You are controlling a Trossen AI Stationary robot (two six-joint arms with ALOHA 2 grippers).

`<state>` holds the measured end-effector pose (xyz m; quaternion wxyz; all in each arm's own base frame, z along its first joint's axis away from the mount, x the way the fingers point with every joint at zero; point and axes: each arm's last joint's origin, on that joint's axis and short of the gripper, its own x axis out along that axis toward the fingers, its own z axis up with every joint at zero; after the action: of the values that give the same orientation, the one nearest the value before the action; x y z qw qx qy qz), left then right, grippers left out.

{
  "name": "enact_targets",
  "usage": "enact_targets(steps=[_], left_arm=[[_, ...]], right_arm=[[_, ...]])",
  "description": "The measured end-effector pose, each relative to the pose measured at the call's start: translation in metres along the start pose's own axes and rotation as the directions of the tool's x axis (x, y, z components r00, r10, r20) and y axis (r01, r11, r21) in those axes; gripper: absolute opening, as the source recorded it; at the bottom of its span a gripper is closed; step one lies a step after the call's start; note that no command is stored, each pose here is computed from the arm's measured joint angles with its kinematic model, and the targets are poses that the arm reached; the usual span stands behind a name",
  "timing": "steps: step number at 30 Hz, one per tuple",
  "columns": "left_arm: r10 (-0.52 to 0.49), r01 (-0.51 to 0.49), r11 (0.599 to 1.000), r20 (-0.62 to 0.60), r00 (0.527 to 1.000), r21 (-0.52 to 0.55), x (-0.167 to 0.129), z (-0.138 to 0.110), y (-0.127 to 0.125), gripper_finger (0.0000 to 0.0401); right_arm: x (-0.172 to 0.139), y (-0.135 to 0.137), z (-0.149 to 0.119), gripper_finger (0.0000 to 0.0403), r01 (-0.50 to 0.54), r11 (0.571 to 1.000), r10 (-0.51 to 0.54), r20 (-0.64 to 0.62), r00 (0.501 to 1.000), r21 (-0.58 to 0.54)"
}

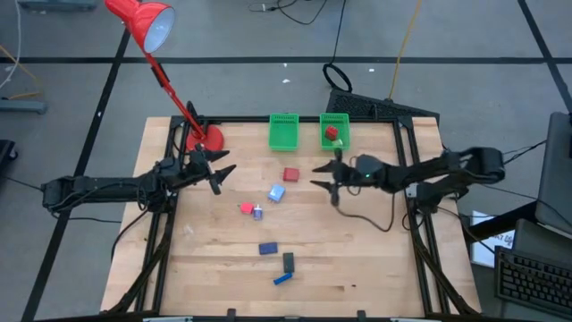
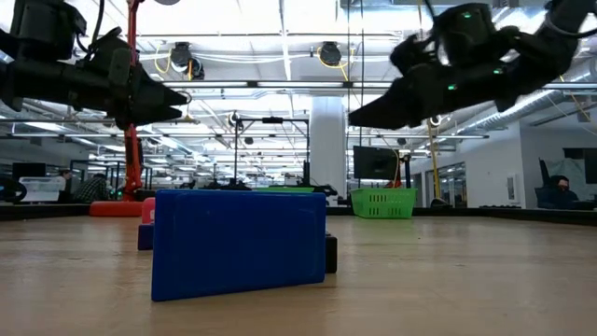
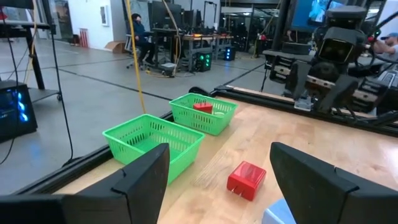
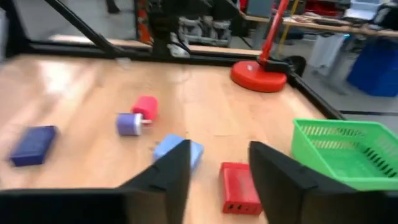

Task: Pick & Place Office items
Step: Put the red charger adapter into the right green basket

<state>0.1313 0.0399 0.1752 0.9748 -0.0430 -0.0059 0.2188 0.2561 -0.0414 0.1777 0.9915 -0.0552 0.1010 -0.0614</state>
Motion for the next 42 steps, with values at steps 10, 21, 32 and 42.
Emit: enact_targets(steps=[10, 21, 32, 42], left_arm=[[0.003, -0.002, 1.0, -0.067, 0.998, 0.008, 0.0, -0.007, 0.0, 0.0289], [0.003, -0.006, 0.999, -0.08, 0.997, -0.035, 0.0, -0.008, 0.0, 0.0286], [0.004, -0.007, 1.0, -0.079, 0.997, -0.031, 0.0, -0.008, 0.0, 0.0279], [0.004, -0.007, 0.999, -0.079, 0.997, -0.031, 0.0, -0.008, 0.0, 0.0296]], right_arm=[[0.058, -0.006, -0.019, 0.0298, 0.051, 0.997, -0.038, -0.192, 0.981, 0.065], [0.094, -0.022, -0.052, 0.0298, 0.034, 0.995, -0.006, -0.283, 0.959, 0.095], [0.097, -0.032, -0.066, 0.0294, 0.043, 0.994, -0.009, -0.313, 0.95, 0.103], [0.096, -0.027, -0.068, 0.0262, -0.005, 0.995, 0.038, -0.337, 0.941, 0.1]])
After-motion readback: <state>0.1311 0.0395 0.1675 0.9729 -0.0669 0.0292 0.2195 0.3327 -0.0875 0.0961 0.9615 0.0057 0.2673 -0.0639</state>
